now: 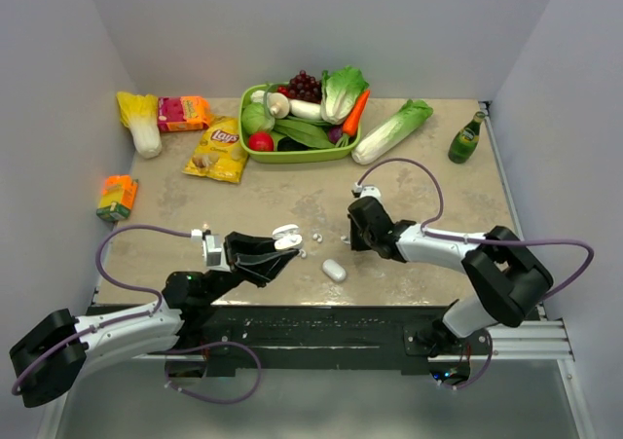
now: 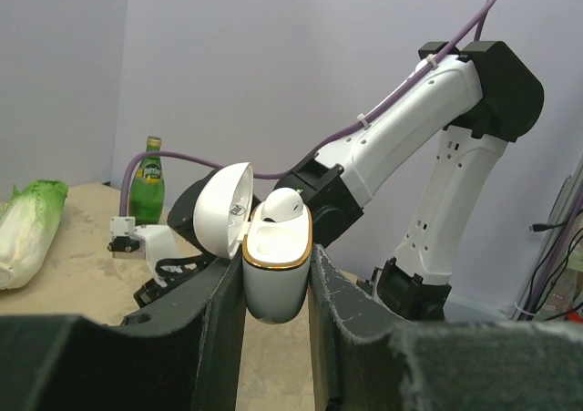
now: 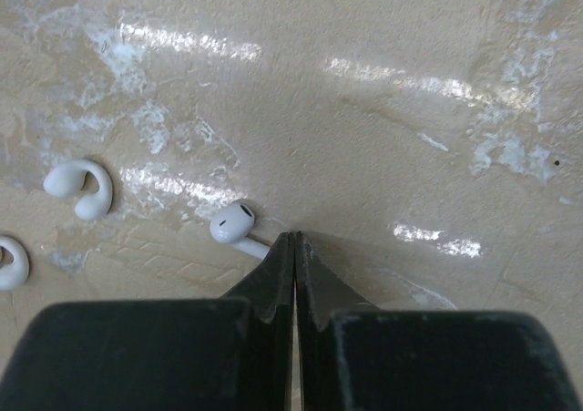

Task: Insert the wireless bluetooth earbuds into the charging case
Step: Turn over the left earbud at the center of the board.

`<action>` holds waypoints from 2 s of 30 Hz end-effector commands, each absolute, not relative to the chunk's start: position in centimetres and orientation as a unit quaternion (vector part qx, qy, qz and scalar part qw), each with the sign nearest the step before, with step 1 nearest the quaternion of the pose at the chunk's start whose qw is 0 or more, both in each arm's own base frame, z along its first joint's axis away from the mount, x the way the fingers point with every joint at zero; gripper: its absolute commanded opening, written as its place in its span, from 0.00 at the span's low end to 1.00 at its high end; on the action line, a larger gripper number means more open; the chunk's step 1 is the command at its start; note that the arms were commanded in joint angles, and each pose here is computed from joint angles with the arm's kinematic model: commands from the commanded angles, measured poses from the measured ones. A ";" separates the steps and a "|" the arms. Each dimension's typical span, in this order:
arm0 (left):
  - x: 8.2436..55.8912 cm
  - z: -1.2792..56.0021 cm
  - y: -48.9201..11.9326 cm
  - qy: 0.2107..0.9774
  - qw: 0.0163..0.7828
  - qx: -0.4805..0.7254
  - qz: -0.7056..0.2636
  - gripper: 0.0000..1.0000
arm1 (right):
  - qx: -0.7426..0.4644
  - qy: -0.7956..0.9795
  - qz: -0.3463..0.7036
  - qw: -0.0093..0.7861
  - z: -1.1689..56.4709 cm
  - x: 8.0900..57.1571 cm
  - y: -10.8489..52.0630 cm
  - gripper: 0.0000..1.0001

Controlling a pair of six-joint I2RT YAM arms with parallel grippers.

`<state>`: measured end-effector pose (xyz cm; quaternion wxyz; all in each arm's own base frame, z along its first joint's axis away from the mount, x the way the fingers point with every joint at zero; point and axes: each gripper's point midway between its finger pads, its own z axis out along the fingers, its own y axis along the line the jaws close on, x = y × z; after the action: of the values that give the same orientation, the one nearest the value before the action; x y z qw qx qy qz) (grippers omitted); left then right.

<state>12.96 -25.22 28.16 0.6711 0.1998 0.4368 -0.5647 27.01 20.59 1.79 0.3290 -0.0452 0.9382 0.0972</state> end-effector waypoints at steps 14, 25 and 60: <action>11.0 22.8 -22.6 0.448 0.662 0.192 -0.570 0.00 | -0.038 0.918 0.136 0.371 6.3 25.3 21.3 0.11; 11.2 22.4 -22.5 0.453 0.665 0.191 -0.562 0.00 | -0.161 0.911 0.112 0.362 8.0 27.3 23.7 0.56; 11.2 22.1 -23.1 0.457 0.661 0.209 -0.557 0.00 | -0.220 0.936 0.025 0.273 3.8 29.3 25.1 0.47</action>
<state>13.00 -25.26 28.16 0.6714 0.1945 0.4392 -0.5644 28.49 24.78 2.43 0.2672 -0.2127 0.9389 0.0431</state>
